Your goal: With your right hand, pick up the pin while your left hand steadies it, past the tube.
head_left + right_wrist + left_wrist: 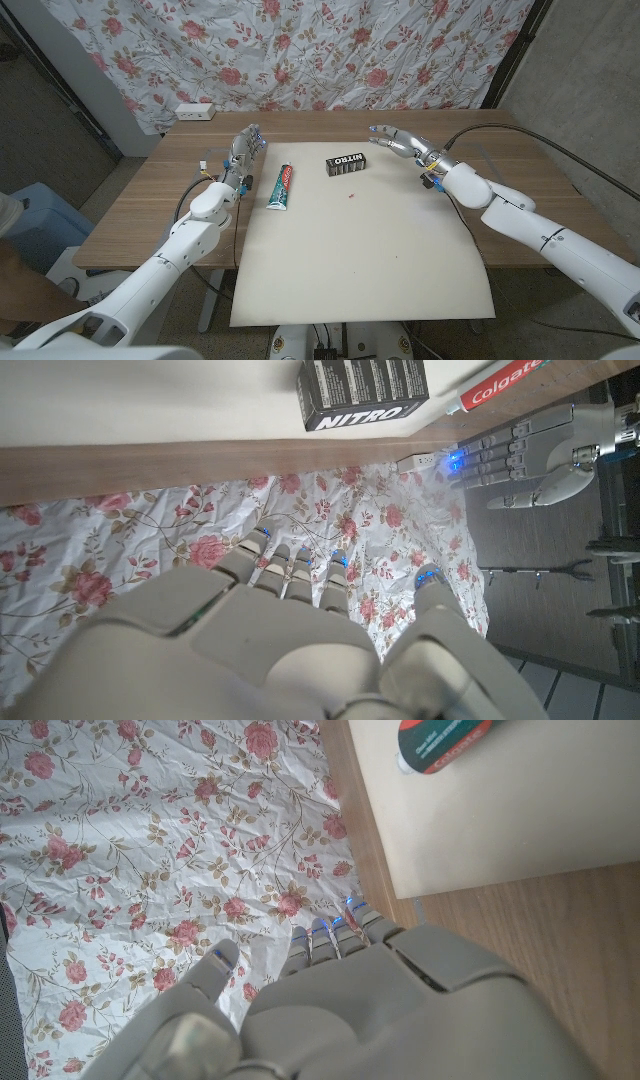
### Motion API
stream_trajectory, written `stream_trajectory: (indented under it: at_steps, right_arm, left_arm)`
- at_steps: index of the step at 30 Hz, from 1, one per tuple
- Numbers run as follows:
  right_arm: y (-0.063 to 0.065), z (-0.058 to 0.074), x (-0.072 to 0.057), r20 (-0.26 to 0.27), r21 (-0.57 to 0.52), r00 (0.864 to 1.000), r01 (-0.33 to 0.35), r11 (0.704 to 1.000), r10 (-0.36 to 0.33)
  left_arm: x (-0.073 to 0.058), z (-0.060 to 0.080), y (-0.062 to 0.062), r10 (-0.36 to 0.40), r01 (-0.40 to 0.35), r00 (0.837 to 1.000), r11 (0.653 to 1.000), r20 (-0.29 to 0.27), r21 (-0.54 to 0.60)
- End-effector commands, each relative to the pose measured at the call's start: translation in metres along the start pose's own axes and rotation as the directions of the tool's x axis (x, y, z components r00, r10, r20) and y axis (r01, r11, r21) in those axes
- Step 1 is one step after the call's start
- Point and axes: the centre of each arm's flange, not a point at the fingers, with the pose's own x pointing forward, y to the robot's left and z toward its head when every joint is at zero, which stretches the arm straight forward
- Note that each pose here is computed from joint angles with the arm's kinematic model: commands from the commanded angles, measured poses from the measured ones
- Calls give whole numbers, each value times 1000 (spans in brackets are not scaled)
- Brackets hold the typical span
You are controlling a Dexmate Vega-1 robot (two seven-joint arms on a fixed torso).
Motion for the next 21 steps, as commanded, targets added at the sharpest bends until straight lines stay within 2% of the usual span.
stream_trajectory:
  at_steps: [1, 9, 13, 21]
  right_arm:
    - [-5, 9, 2, 2, -164, 997, -79, 983, 80]
    - [-10, 13, 2, 6, -222, 990, -136, 966, 141]
    - [-15, 20, 1, 7, -268, 985, -167, 949, 175]
    - [-21, 33, 2, -9, -295, 974, -218, 930, 226]
  left_arm:
    - [-1, -2, 2, 15, -15, 1000, 1000, -11, 2]
    - [1, -2, 2, 18, -18, 1000, 1000, -23, 9]
    - [1, -1, 3, 21, -21, 999, 1000, -30, 18]
    - [-1, 2, 4, 25, -24, 999, 999, -32, 33]
